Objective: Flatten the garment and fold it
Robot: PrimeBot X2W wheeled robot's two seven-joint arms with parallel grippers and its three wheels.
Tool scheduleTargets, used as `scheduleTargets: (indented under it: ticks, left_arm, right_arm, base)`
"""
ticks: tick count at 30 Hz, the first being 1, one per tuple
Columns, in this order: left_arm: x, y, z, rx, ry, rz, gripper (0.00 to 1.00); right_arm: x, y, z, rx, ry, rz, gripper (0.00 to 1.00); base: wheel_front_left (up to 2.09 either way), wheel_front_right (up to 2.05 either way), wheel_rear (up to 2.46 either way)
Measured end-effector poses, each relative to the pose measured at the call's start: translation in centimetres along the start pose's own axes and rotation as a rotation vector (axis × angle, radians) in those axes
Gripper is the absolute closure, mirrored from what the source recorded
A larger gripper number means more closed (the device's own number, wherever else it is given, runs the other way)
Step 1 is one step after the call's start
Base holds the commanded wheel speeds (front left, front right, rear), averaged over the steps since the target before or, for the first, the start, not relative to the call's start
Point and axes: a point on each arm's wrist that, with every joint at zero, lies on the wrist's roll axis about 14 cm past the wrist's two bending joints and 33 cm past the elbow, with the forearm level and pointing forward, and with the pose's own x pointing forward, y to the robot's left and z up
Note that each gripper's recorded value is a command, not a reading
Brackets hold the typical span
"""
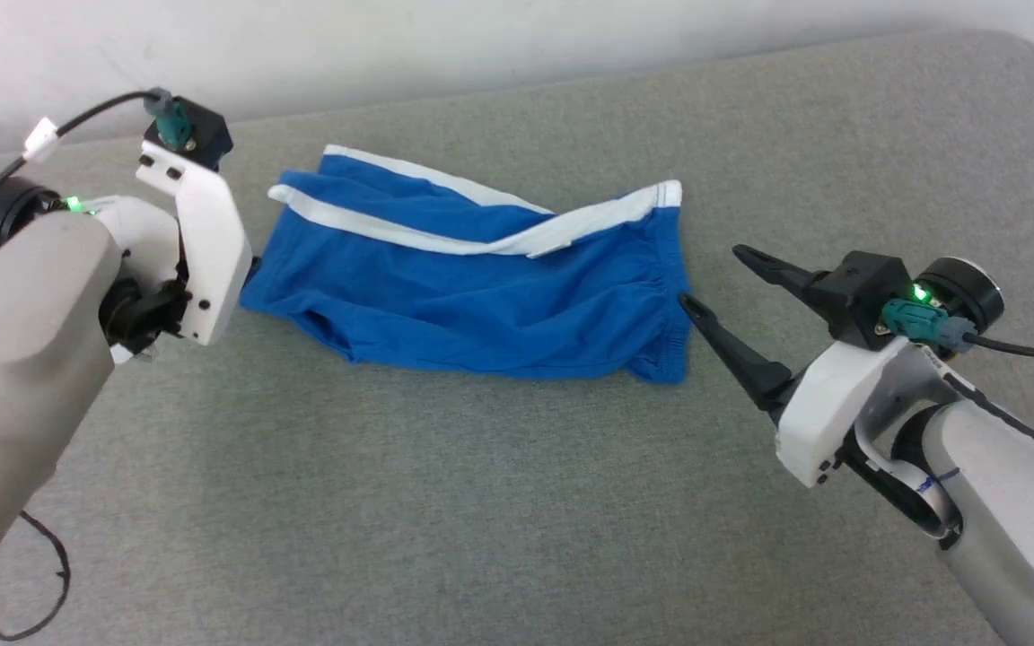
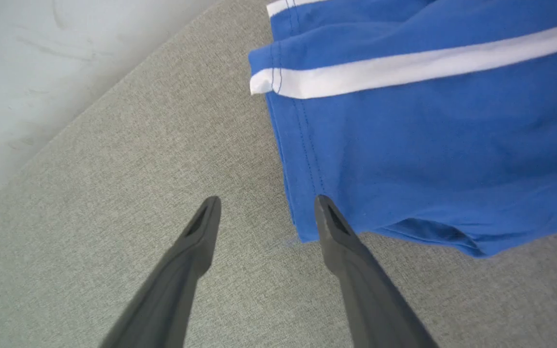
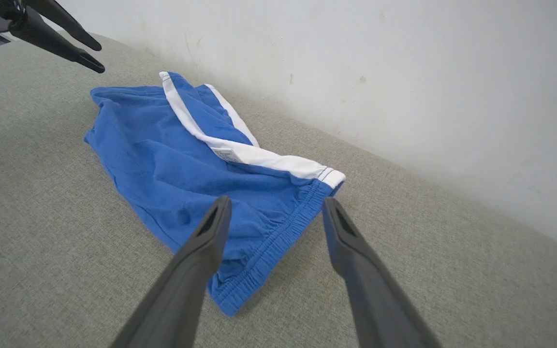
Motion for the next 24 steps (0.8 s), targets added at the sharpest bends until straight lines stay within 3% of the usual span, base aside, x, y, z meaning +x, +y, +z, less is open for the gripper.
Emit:
scheduleTargets:
  ticks: [14, 15, 16, 24]
  left_arm:
    - [4.0, -3.1, -3.1, 0.101, 0.231, -0.102, 0.00]
    - [4.0, -3.1, -3.0, 0.099, 0.224, -0.104, 0.30]
    - [3.9, -3.3, -2.9, 0.094, 0.219, -0.110, 1.00]
    - [1.9, -4.3, -2.3, 0.098, 0.140, -0.124, 1.00]
  right_arm:
    - [0.1, -0.6, -2.5, 0.078, 0.072, -0.024, 0.00]
    - [0.1, -0.9, -2.2, 0.075, 0.065, -0.028, 0.00]
    - [0.1, -1.3, -1.8, 0.065, 0.058, -0.034, 0.00]
    - [0.2, -3.0, 2.0, -0.034, 0.127, -0.014, 0.00]
  base:
    - [0.00, 0.00, 0.00]
    - [0.00, 0.00, 0.00]
    - [0.00, 0.00, 0.00]
    - [0.00, 0.00, 0.00]
